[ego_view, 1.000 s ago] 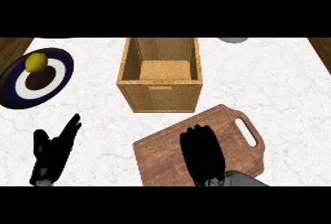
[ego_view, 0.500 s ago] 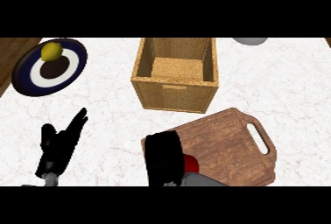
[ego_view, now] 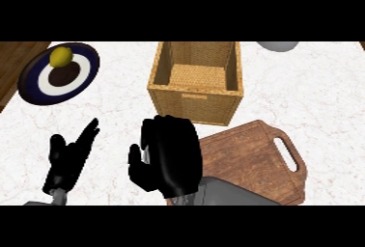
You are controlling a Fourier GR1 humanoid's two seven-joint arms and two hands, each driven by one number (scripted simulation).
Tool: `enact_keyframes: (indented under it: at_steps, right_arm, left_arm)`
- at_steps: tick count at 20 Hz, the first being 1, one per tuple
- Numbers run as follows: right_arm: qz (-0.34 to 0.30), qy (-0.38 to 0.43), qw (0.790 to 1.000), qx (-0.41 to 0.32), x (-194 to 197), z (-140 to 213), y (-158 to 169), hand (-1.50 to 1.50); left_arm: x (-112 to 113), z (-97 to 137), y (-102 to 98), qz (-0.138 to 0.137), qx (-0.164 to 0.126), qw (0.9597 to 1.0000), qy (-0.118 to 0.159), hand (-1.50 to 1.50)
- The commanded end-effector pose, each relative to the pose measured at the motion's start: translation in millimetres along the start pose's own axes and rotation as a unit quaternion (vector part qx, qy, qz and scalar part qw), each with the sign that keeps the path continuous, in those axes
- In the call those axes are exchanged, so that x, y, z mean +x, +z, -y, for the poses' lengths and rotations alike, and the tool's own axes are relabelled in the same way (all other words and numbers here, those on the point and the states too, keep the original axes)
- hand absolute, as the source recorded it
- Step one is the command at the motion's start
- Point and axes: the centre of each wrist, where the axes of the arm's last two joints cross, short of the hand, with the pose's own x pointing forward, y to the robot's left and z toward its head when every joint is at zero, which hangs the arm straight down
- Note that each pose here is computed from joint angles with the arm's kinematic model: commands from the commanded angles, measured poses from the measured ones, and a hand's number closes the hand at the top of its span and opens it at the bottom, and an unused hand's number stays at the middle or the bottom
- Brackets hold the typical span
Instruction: Pick the can from the cutting board and place it in the basket
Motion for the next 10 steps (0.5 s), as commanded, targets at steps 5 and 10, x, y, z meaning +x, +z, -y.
enact_keyframes:
  at_steps: [5, 10]
  right_arm:
    - [-0.044, -0.161, 0.973, -0.158, 37, 55, -19, 1.50]
    - [-0.073, -0.156, 0.964, -0.204, 62, 91, -36, 1.50]
  left_arm:
    - [-25, 7, 3, -0.071, 0.002, 0.9974, 0.011, 0.00]
    - [-25, 8, 2, -0.078, -0.005, 0.9969, 0.010, 0.00]
